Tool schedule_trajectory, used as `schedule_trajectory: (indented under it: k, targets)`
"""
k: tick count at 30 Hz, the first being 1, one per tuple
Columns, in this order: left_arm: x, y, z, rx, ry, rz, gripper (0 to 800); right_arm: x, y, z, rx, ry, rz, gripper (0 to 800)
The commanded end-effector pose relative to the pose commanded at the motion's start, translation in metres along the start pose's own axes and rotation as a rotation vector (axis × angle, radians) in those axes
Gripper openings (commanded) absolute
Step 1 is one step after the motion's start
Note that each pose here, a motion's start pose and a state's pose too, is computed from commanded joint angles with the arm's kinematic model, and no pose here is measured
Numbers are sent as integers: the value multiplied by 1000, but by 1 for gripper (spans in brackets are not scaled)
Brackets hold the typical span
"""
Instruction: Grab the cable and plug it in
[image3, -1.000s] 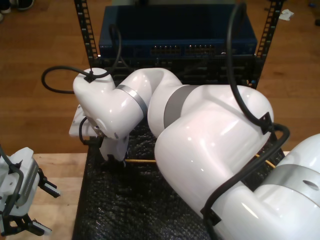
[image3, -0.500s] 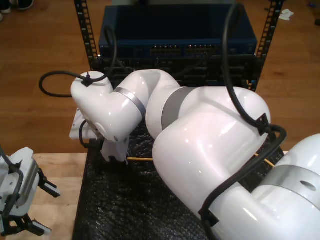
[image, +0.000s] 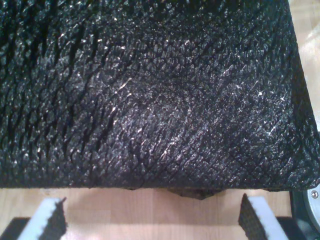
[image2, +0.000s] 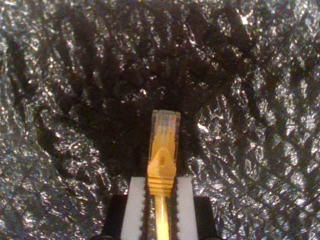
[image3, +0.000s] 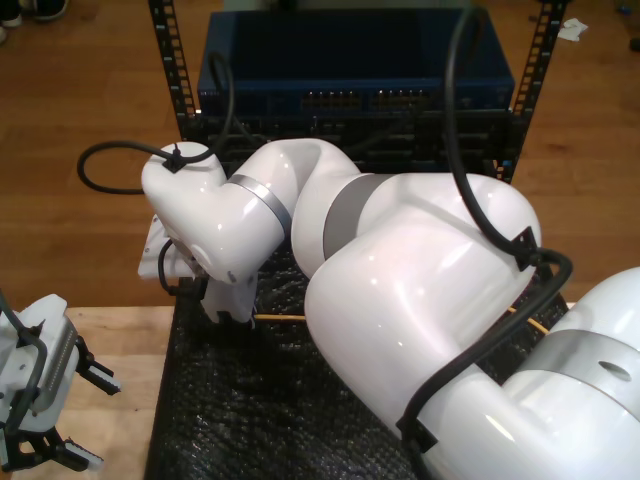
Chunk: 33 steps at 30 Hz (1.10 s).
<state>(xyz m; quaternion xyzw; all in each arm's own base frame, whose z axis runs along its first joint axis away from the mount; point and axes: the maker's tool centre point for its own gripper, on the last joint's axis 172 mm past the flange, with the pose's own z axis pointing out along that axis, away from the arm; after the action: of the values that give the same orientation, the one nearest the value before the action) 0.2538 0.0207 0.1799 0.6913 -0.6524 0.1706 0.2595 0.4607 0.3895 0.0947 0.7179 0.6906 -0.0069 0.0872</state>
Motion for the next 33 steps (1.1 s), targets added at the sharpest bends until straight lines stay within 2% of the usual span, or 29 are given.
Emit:
schedule_trajectory:
  k: [6,14,20,23,26,33]
  targets:
    - [1,0,0,0,2,0,800,2,4,-11,-6,20,-80,4]
    - [3,2,0,-9,9,2,800,-1,8,-24,5,50,-132,4]
    - [4,3,0,-11,12,1,800,-4,-5,-42,115,155,-164,4]
    - [5,2,-1,-11,12,2,800,-16,-8,-56,170,196,-168,4]
    - [7,4,0,-17,18,3,800,-34,-13,-62,208,198,-163,4]
    - [19,4,-11,-34,31,23,799,-83,-10,-75,210,203,-96,4]
